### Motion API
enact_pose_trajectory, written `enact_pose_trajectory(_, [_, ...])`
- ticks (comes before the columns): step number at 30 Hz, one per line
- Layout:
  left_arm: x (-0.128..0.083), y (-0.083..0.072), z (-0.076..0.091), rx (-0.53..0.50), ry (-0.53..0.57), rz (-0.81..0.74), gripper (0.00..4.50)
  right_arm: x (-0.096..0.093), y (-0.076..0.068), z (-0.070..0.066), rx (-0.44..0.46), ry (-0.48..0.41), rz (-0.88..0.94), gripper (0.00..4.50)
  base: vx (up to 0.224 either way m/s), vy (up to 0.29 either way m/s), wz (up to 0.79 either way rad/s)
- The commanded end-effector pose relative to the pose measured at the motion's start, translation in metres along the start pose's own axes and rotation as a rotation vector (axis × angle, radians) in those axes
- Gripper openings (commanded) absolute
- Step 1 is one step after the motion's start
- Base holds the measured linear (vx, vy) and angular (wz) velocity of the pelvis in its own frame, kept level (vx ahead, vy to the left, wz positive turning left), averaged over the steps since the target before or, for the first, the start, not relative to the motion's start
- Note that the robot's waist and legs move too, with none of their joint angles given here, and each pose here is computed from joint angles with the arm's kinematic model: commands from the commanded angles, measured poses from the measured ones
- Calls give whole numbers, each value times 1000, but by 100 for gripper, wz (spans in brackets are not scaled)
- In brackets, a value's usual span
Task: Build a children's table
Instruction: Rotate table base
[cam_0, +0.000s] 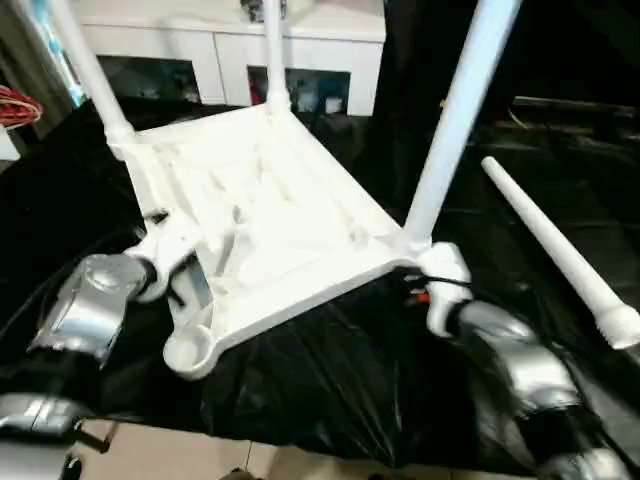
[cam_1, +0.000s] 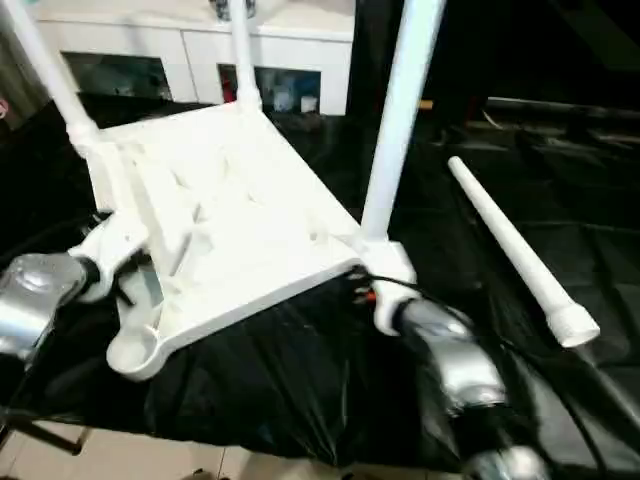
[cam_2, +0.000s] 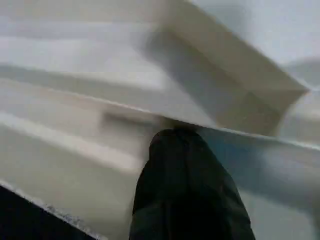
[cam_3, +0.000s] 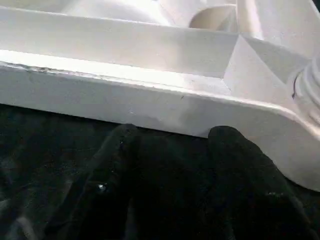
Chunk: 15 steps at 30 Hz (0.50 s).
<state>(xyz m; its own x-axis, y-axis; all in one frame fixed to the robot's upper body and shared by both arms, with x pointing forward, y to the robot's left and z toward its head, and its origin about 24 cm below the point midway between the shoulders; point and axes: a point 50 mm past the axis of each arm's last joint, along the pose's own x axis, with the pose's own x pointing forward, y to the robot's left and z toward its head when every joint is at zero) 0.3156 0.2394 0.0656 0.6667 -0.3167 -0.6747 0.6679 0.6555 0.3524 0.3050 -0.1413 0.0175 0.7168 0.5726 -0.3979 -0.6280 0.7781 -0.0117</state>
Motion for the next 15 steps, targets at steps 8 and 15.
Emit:
enact_pose_trajectory(8, [13, -71, 32, 59, -166, -497, 0, 17, 2, 16, -7, -51, -10, 148, 0, 0, 0])
enact_pose_trajectory(15, [36, -96, 65, 83, -261, -538, 0, 19, 0, 17, -15, -59, -22, 94, 0, 0, 0])
